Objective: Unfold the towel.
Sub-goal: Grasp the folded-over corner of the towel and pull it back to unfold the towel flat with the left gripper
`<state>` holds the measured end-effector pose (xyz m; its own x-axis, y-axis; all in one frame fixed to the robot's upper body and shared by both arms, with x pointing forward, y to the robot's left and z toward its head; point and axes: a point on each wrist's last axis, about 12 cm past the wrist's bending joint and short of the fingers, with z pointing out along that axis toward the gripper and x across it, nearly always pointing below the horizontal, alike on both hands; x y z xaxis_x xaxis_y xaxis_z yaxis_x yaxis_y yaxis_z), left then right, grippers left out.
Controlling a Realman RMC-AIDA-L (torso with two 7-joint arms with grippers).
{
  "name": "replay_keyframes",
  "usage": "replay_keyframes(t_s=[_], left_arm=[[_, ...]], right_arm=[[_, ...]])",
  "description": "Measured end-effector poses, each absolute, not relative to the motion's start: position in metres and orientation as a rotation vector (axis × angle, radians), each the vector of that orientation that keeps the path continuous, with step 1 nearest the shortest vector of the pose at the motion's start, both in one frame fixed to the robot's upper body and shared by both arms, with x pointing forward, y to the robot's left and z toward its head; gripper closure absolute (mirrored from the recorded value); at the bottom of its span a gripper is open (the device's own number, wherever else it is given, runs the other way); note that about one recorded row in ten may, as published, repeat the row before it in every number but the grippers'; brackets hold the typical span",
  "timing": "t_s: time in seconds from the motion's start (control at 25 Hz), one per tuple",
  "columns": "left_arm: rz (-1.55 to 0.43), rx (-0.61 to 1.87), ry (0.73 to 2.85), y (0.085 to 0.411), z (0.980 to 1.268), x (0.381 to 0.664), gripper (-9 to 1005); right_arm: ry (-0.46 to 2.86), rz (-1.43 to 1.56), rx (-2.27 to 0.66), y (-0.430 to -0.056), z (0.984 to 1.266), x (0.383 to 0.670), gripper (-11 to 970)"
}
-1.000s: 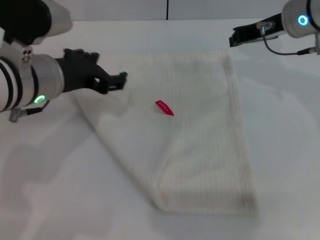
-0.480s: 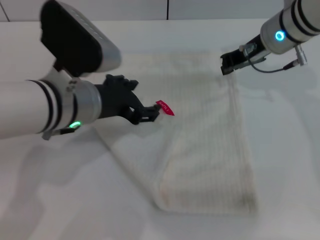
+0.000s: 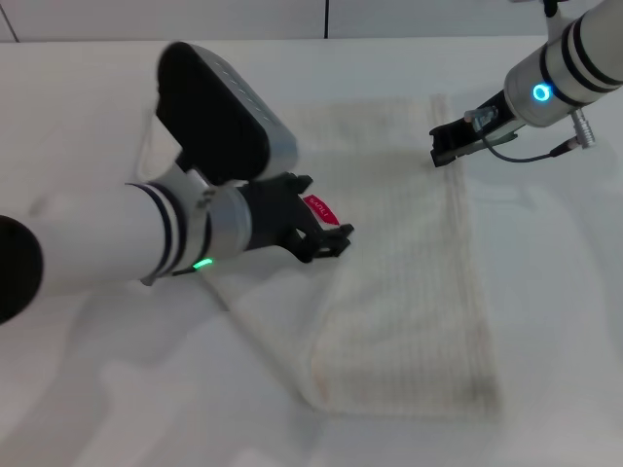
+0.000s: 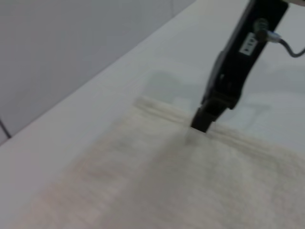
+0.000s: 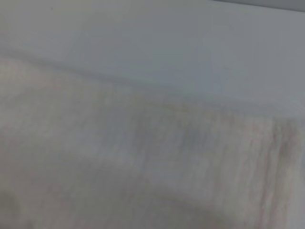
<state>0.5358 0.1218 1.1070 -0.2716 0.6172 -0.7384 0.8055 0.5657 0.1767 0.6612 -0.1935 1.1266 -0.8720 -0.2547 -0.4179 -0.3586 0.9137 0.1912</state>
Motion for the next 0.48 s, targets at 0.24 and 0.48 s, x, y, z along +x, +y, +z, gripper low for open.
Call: replay_keyframes(t_s=[0.24, 0.48], left_arm=[[-0.306, 1.181, 1.997, 0.113, 1.098, 0.536, 234], [-0.337, 1.181, 2.004, 0.105, 1.091, 0.539, 235]], right_arm=[[2.682, 0.367, -0.454, -0.192, 1.125, 0.661, 960], [2.693, 0.356, -0.461, -0.191, 1.119, 0.659, 960]])
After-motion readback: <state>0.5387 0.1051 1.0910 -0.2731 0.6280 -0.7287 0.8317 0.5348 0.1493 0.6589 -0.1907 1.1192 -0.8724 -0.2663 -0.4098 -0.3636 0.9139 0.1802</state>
